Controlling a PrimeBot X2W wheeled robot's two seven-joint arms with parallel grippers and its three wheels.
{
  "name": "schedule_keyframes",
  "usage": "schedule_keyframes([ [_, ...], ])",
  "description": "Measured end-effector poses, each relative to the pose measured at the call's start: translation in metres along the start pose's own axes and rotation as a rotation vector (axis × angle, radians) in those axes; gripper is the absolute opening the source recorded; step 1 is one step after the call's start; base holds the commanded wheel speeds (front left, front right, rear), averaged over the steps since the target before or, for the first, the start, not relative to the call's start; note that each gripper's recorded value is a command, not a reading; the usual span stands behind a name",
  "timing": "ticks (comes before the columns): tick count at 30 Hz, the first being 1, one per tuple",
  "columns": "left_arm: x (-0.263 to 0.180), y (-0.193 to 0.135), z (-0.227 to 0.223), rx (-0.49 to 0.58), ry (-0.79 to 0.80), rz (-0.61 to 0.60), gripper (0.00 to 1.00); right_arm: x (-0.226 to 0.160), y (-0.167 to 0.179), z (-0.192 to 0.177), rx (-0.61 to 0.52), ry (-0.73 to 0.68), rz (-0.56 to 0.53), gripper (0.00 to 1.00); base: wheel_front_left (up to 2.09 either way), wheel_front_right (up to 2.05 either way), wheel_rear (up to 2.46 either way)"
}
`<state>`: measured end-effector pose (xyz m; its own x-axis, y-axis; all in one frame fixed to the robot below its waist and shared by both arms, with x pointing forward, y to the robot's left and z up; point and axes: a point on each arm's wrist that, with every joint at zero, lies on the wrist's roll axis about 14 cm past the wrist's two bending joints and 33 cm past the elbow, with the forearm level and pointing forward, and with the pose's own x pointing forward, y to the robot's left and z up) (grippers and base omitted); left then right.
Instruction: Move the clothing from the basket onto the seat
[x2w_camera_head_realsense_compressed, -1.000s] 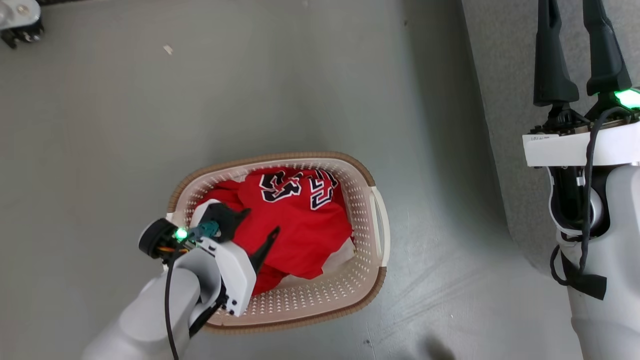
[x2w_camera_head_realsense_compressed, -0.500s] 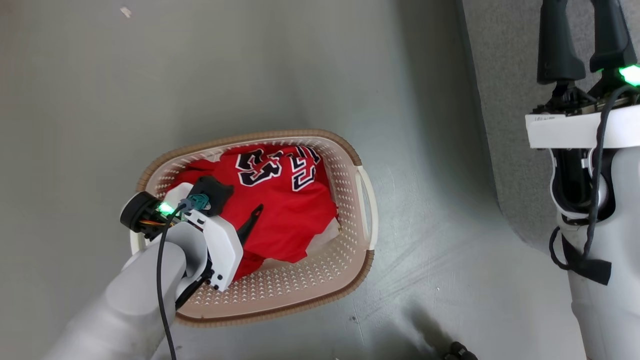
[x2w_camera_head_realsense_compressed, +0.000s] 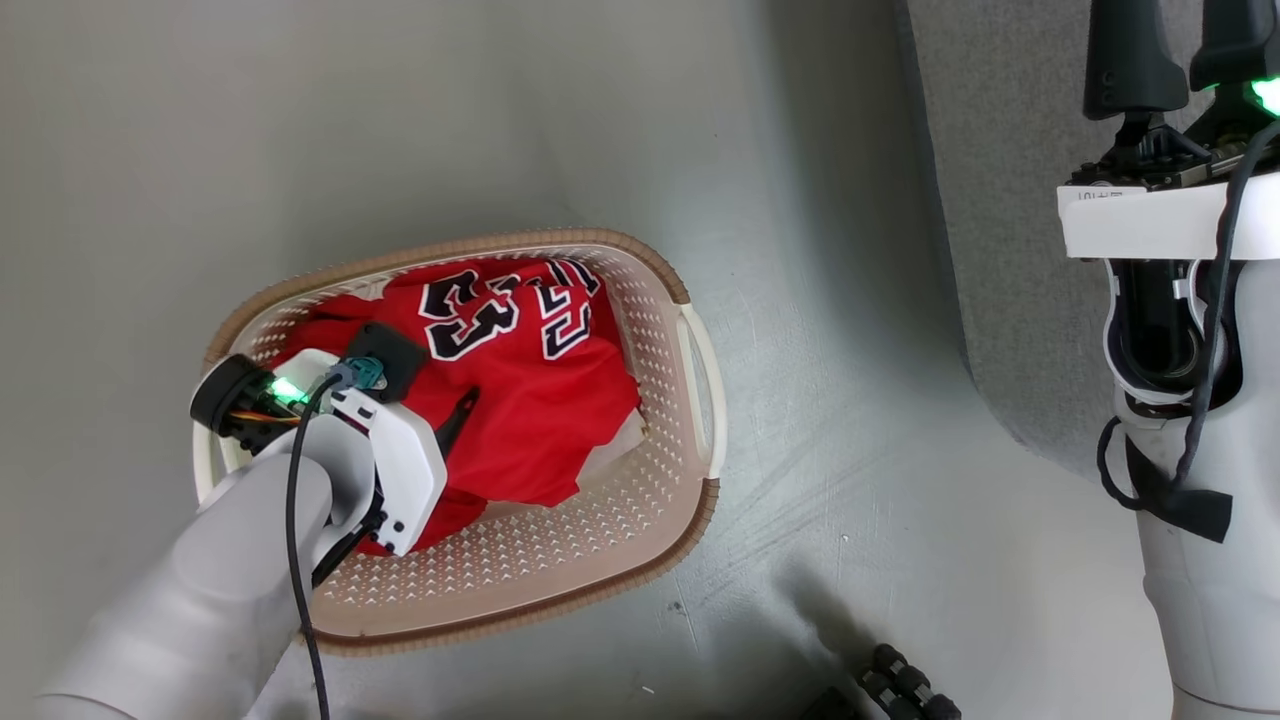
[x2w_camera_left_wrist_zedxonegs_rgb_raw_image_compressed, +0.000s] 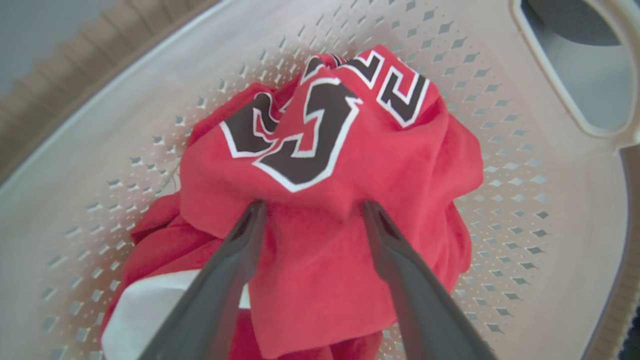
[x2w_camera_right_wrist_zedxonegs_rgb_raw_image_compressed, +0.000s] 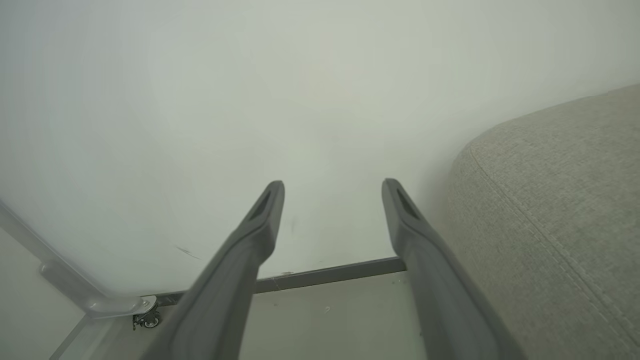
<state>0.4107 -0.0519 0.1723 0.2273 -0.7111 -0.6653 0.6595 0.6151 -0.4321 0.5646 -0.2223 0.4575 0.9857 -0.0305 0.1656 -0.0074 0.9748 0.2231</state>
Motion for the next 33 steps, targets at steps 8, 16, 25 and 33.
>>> schedule_keyframes([
  [8, 0.013, -0.006, -0.001, 0.011, -0.002, -0.038, 0.00, 0.003, -0.006, -0.004, -0.007, 0.005, -0.006, 1.00, 0.00, 0.00, 0.00],
  [16, 0.016, -0.009, 0.000, -0.004, 0.000, -0.047, 0.00, 0.004, -0.008, -0.003, -0.012, 0.006, -0.010, 1.00, 0.00, 0.00, 0.00],
  [25, 0.015, -0.020, 0.013, -0.074, -0.036, -0.066, 0.00, 0.004, -0.009, 0.002, -0.011, -0.002, -0.016, 1.00, 0.00, 0.00, 0.00],
  [33, 0.008, -0.023, 0.036, -0.100, -0.128, -0.076, 0.00, 0.005, -0.007, 0.004, -0.002, -0.007, -0.016, 1.00, 0.00, 0.00, 0.00],
])
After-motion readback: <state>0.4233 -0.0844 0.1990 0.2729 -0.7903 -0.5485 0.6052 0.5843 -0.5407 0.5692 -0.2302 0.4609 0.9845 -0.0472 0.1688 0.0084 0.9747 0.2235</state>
